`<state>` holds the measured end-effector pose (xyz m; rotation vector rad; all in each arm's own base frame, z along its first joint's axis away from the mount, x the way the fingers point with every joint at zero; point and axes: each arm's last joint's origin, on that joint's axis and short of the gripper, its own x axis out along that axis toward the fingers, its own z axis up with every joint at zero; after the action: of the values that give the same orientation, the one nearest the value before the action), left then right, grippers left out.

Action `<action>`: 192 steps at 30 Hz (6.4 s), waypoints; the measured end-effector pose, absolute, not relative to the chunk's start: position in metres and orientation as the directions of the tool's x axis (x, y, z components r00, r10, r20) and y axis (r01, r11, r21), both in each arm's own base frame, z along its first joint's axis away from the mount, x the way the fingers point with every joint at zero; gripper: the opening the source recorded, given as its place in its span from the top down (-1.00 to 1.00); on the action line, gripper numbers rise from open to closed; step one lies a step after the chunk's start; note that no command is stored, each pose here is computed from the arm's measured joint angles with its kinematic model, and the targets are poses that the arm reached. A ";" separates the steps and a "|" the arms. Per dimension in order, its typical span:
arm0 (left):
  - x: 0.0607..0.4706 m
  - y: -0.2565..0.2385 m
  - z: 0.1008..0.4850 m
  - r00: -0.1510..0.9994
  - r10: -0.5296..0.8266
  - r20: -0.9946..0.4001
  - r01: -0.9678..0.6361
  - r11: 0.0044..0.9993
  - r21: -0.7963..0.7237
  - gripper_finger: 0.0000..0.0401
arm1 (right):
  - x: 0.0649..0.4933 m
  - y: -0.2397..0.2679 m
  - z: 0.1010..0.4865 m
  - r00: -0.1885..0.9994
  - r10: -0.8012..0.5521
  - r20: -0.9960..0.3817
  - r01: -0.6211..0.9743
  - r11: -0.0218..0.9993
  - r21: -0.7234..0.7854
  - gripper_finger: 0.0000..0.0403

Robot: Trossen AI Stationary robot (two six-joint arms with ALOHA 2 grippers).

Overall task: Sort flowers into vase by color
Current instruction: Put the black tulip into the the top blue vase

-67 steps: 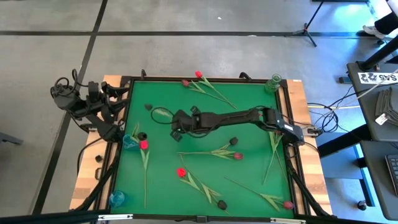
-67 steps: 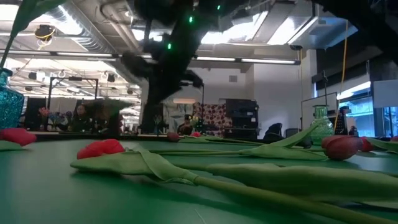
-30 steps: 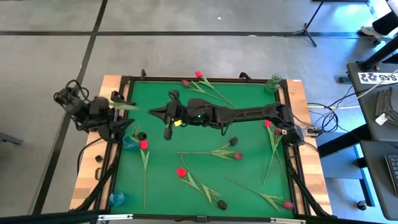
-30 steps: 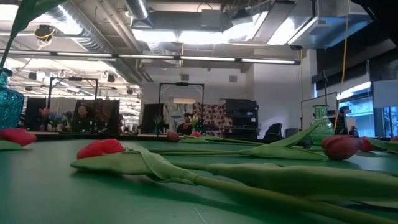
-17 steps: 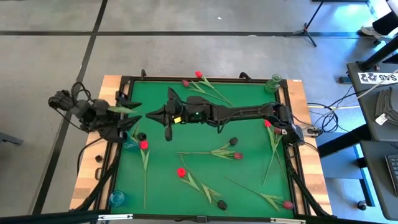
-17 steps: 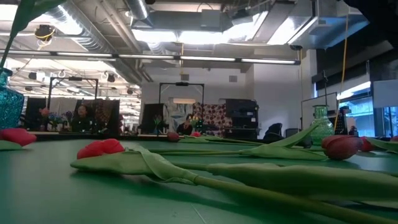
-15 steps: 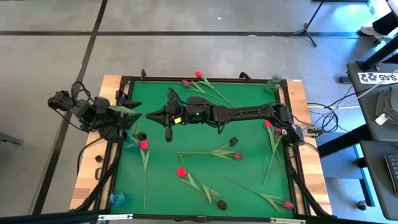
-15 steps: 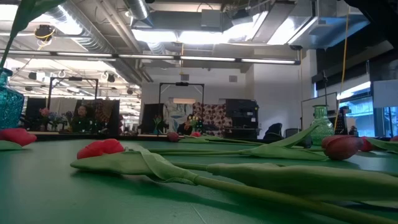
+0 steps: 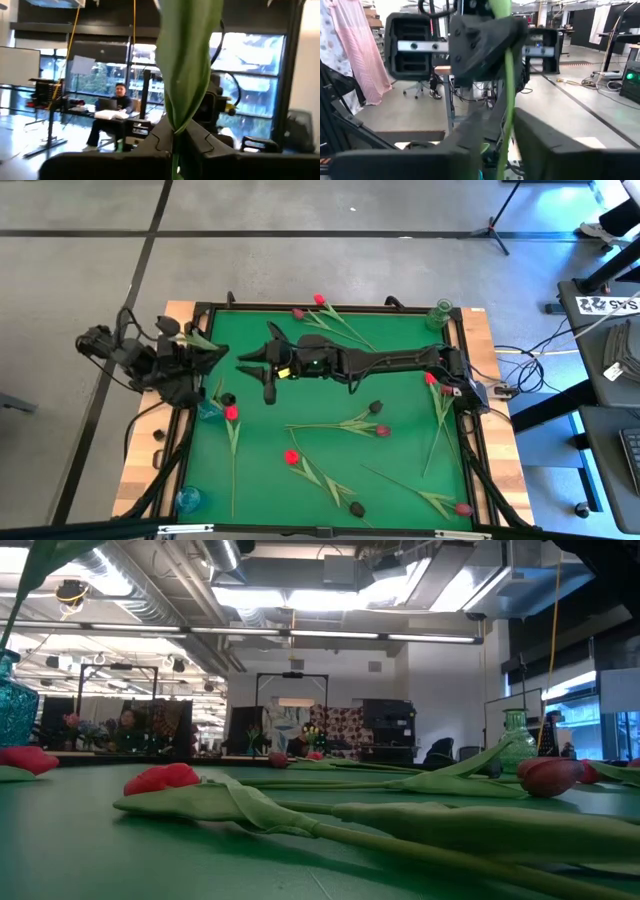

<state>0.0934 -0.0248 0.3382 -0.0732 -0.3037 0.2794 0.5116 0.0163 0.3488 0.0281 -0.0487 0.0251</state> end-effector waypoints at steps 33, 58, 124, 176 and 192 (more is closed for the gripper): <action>0.018 0.005 0.365 0.939 0.026 -0.343 -0.081 0.986 -0.148 1.00 | 0.467 0.050 0.373 0.958 -0.139 -0.250 0.126 0.990 -0.068 -0.37; 0.000 0.011 0.324 0.961 -0.093 -0.262 0.058 0.989 -0.138 0.98 | 0.448 0.093 0.390 0.944 -0.270 -0.187 0.255 0.962 -0.101 -0.37; -0.030 0.015 0.304 0.865 -0.347 -0.363 0.170 0.882 -0.440 0.25 | 0.444 0.103 0.386 0.948 -0.202 -0.244 0.186 0.979 -0.086 -0.37; -0.038 0.014 0.342 0.815 -0.497 -0.297 0.251 0.766 -0.592 -0.01 | 0.443 0.103 0.382 0.940 -0.189 -0.283 0.152 0.978 -0.146 -0.37; 0.027 -0.020 0.373 0.760 -0.646 0.072 0.618 0.683 -0.390 -0.01 | 0.403 0.169 0.351 0.803 -0.128 -0.582 0.053 0.988 -0.143 -0.37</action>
<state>0.0267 -0.0204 0.3726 -0.4095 0.0734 -0.7093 0.4025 0.1694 0.3505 -0.1218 0.6308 -0.0971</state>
